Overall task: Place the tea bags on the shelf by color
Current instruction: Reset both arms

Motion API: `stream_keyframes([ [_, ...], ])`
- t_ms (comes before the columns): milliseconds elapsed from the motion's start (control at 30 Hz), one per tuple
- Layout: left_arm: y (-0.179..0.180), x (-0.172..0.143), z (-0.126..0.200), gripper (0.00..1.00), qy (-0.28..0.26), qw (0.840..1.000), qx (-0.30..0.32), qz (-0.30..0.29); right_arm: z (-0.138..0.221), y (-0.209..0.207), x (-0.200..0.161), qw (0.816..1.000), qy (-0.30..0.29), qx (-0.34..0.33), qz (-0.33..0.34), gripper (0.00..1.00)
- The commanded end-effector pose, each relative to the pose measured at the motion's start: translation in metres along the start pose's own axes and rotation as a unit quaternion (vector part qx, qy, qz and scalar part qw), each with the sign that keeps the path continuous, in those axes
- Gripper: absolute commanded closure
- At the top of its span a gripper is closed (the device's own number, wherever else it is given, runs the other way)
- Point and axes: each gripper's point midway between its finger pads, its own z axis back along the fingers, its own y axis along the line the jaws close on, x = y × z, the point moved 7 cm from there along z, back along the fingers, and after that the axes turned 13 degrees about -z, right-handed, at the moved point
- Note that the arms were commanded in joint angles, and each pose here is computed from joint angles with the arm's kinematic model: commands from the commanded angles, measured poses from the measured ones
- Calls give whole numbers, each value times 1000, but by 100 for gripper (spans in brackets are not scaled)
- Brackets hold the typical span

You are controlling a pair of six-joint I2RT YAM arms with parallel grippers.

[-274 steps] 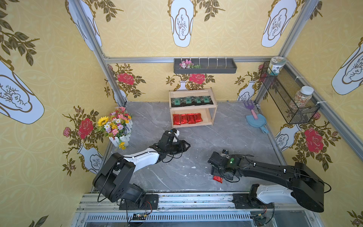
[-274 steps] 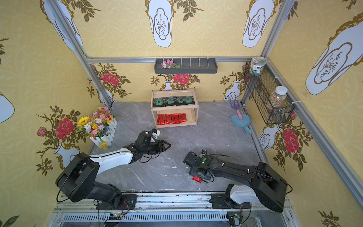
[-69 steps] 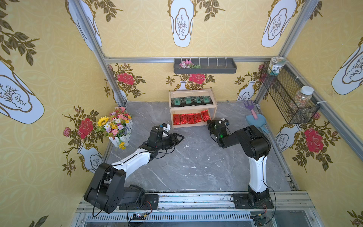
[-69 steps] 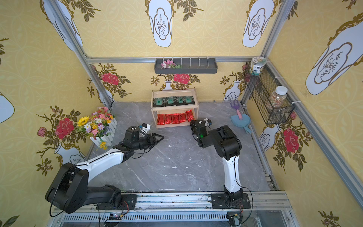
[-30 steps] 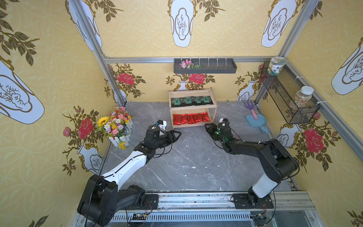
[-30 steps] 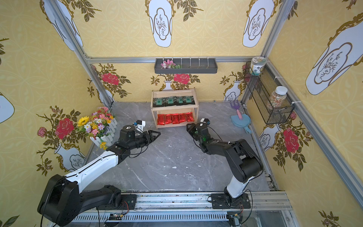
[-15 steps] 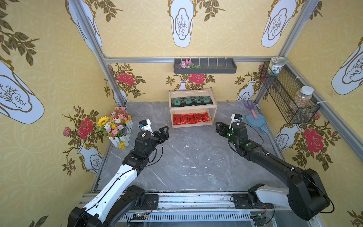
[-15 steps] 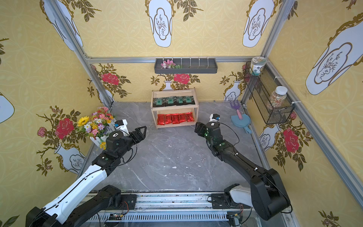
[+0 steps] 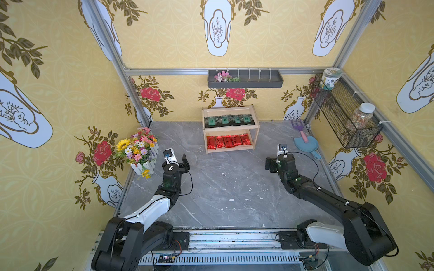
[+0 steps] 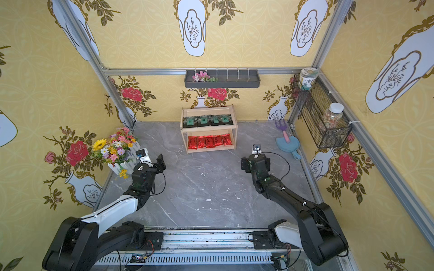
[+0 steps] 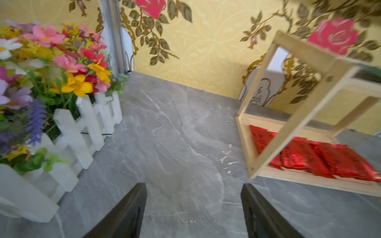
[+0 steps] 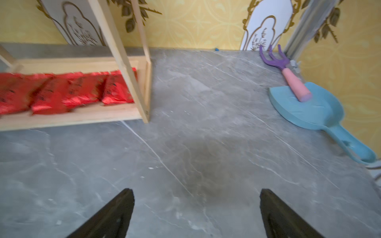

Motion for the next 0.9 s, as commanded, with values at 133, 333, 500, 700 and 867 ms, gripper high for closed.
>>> stream_keyframes([
  [133, 10, -17, -30, 22, 36, 998, -40, 21, -6, -29, -21, 990, -89, -95, 45, 3],
  [333, 25, -19, -12, 21, 2, 997, -62, 56, -3, -52, -25, 987, -135, -82, 4, 3],
  [500, 41, -25, 1, 22, -19, 994, -56, 93, -23, -61, -26, 996, -81, -40, -21, 3],
  [700, 42, -27, 8, 24, -32, 994, -53, 88, -31, -82, -35, 995, -63, -35, -70, 3],
  [867, 48, -26, 14, 23, -32, 995, -28, 86, -30, -83, -35, 994, -73, -35, -69, 3],
])
